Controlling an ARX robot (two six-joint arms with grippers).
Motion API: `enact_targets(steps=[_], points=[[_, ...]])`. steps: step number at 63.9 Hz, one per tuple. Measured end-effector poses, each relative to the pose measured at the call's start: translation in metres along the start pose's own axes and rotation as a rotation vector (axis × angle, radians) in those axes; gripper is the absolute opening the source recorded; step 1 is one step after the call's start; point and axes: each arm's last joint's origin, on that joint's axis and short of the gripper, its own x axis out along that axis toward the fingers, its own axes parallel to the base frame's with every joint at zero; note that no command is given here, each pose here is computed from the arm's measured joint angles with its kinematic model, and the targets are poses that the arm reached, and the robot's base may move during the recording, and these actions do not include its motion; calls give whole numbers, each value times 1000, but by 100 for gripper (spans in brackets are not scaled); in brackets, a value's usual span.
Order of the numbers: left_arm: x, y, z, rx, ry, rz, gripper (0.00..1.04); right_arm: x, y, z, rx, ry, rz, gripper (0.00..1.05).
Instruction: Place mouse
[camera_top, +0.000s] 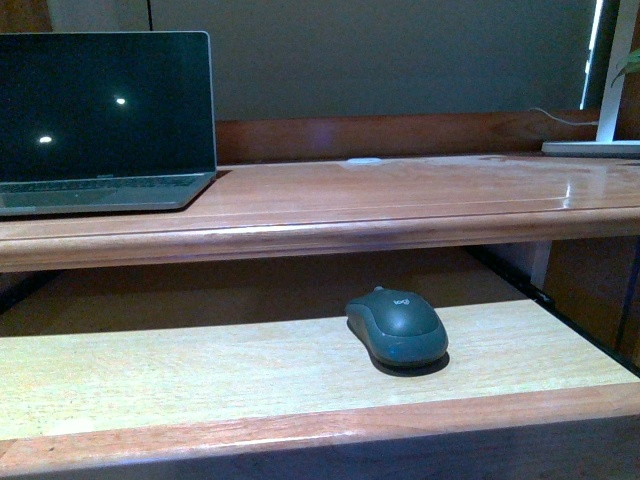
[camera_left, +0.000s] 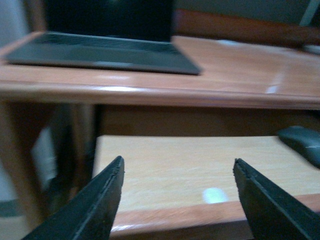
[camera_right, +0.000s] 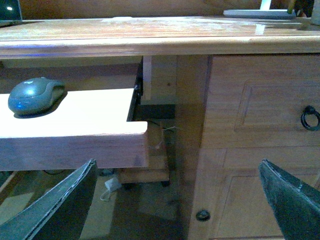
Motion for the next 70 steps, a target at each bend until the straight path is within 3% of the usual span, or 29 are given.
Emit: enact_targets(steps=[4, 10, 14, 20, 26, 32, 47, 70], points=[[-8, 4, -15, 41, -14, 142, 57, 0, 0, 0, 0, 0, 0, 97], [-11, 4, -23, 72, -20, 158, 41, 0, 0, 0, 3, 1, 6, 97], [-13, 5, -30, 84, -18, 155, 25, 3, 4, 0, 129, 60, 187, 97], [-15, 5, -38, 89, -18, 157, 3, 28, 22, 50, 216, -48, 234, 97], [-21, 5, -45, 94, -6, 158, 3, 68, 56, 103, 233, -135, 246, 97], [-26, 4, -49, 96, -28, 157, 3, 96, 104, 115, 198, -91, 316, 97], [-26, 5, -55, 95, -25, 157, 3, 108, 175, 93, 81, 17, 463, 97], [-27, 6, -67, 96, -25, 156, 3, 131, 211, 65, -100, 65, 401, 97]])
